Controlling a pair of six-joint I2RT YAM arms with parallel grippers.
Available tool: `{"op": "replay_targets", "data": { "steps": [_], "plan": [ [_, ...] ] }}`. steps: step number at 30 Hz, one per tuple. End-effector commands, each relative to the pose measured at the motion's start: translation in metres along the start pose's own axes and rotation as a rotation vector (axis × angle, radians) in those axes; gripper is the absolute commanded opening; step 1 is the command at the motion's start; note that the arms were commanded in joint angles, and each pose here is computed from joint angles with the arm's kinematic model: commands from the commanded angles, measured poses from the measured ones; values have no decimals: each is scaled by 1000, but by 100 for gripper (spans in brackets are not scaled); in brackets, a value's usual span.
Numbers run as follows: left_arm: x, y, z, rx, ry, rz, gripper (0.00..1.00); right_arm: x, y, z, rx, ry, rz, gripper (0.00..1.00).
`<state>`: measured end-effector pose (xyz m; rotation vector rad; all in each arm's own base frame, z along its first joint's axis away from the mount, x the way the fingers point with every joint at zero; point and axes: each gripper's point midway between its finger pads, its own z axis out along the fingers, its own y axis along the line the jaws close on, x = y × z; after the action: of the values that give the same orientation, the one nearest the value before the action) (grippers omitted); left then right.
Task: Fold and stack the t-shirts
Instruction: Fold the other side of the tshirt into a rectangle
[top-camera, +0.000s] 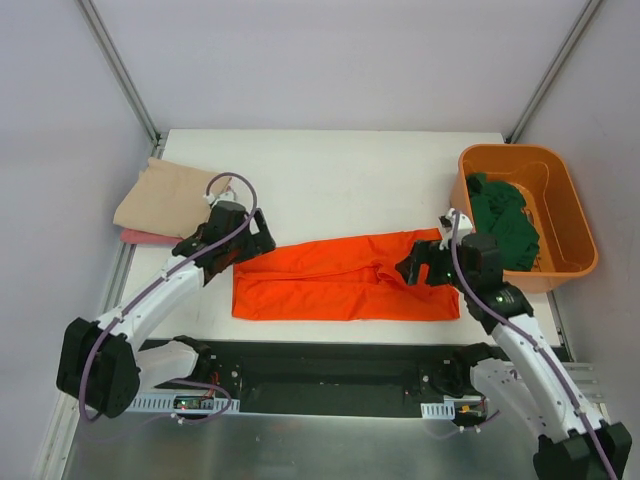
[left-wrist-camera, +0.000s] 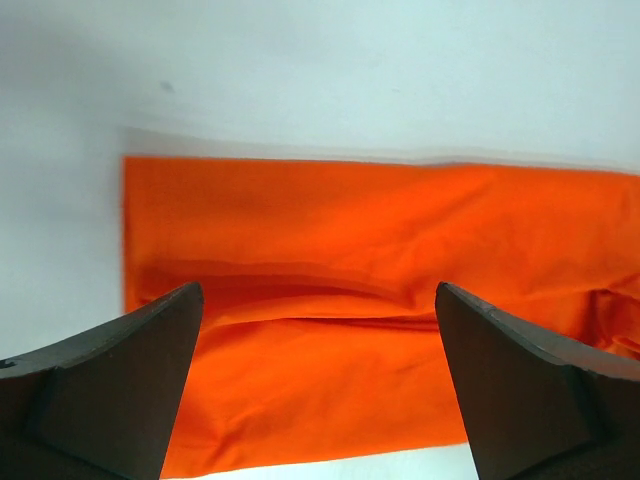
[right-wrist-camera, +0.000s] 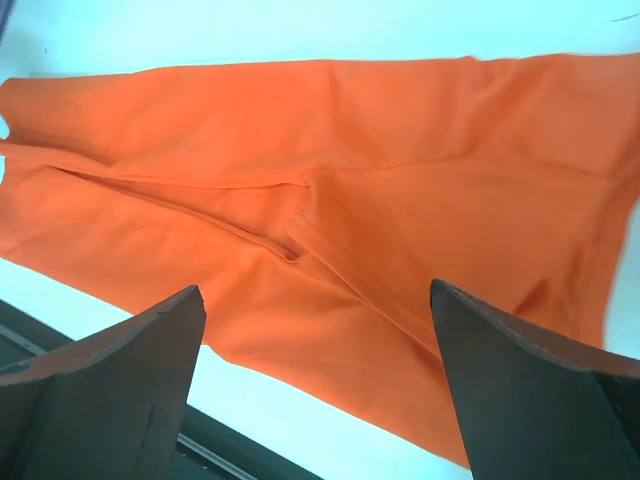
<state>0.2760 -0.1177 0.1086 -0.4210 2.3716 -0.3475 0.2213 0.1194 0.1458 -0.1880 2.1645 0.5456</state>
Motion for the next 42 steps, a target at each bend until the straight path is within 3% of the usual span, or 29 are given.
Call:
{"op": "replay_targets", "data": {
  "steps": [1, 5, 9, 16, 20, 27, 33, 38, 42],
  "plan": [
    [10, -47, 9, 141, 99, 36, 99, -12, 29, 30, -148, 42, 94, 96],
    [36, -45, 34, 116, 221, 42, 99, 2, 37, 68, -160, 176, 179, 96],
    [60, -20, 53, 13, 282, 29, 99, 35, 47, 96, -123, 324, 120, 96],
    [74, 29, 51, -159, 261, 16, 99, 90, 50, 106, -95, 492, 87, 96],
    [72, 43, 47, -216, 241, 14, 99, 94, 35, 99, -19, 486, 70, 96],
    [65, 39, 34, -193, 220, 1, 99, 63, 40, 71, -29, 361, 57, 96],
    [50, 8, 14, -44, 182, 14, 99, 54, 28, 43, 78, 271, 197, 96],
    [59, -31, 11, 98, 239, 84, 99, 74, 26, 39, 84, 296, 330, 96],
    [79, -37, 25, 91, 324, 114, 99, 92, 14, 48, 139, 380, 347, 96]
  ]
}}
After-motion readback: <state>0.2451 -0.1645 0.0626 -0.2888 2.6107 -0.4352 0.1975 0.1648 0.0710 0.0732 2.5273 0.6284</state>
